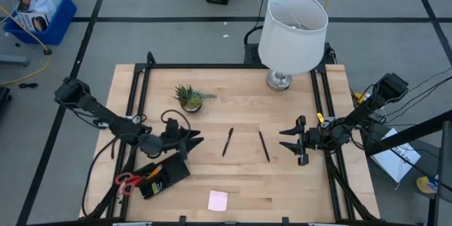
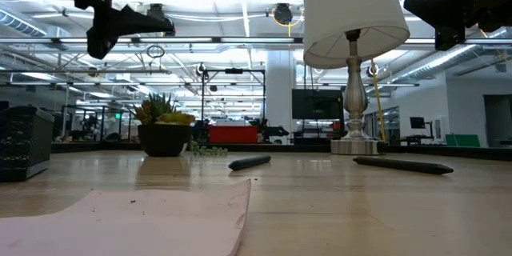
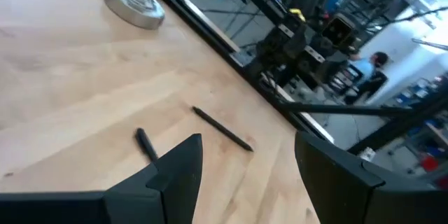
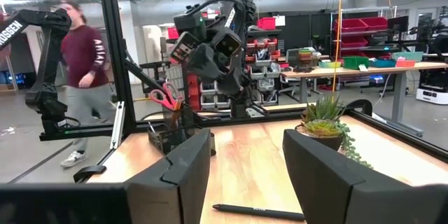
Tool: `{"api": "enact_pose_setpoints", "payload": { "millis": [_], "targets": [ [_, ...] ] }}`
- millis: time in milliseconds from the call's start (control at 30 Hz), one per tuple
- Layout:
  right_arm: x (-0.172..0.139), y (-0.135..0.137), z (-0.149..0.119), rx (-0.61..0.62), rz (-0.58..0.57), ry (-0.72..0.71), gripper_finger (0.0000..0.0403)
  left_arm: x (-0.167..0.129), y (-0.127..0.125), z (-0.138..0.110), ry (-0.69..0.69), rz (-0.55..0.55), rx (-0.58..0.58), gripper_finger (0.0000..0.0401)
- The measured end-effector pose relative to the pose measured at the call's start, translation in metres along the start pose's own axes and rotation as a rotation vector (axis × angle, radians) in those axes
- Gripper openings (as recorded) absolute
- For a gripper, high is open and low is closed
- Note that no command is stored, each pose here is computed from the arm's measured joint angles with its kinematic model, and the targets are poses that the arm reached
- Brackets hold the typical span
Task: Pick and place office supplies into organizer
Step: Put the left pen into the top left section of the desk organizer
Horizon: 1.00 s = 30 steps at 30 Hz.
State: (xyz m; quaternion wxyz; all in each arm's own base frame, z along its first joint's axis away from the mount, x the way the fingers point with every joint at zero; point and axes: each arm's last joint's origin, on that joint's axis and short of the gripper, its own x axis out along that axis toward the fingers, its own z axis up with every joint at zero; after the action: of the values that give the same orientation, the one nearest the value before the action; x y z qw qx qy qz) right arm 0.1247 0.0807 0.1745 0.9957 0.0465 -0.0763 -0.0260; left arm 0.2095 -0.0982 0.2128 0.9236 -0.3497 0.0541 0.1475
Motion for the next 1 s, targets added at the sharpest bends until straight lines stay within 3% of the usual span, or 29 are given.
{"api": "enact_pose_setpoints", "payload": {
  "millis": [200, 333, 433, 567, 733, 900, 1000],
  "targets": [
    [0.000, 0.000, 0.000, 0.001, 0.000, -0.001, 0.0172, 0.005, 0.002, 0.003, 0.027, -0.024, -0.033, 0.0232],
    [0.000, 0.000, 0.000, 0.000, 0.000, 0.000, 0.0175, 0.030, 0.008, -0.006, 0.068, 0.061, -0.055, 0.0232],
    [0.000, 0.000, 0.000, 0.004, 0.000, -0.004, 0.0176, 0.053, -0.003, -0.005, 0.097, 0.083, -0.052, 0.0232],
    [0.000, 0.000, 0.000, -0.003, 0.000, 0.003, 0.0172, 0.075, -0.010, 0.002, 0.311, 0.192, 0.030, 0.0232],
    [0.000, 0.000, -0.001, -0.006, 0.000, 0.007, 0.0175, 0.106, -0.014, 0.020, 0.511, 0.277, 0.009, 0.0232],
    [0.000, 0.000, -0.001, -0.006, 0.000, 0.007, 0.0175, 0.145, -0.012, 0.035, 0.475, 0.325, -0.067, 0.0232],
    [0.000, 0.000, -0.001, -0.006, 0.000, 0.006, 0.0172, 0.166, 0.000, 0.037, 0.485, 0.422, -0.095, 0.0232]
  ]
}}
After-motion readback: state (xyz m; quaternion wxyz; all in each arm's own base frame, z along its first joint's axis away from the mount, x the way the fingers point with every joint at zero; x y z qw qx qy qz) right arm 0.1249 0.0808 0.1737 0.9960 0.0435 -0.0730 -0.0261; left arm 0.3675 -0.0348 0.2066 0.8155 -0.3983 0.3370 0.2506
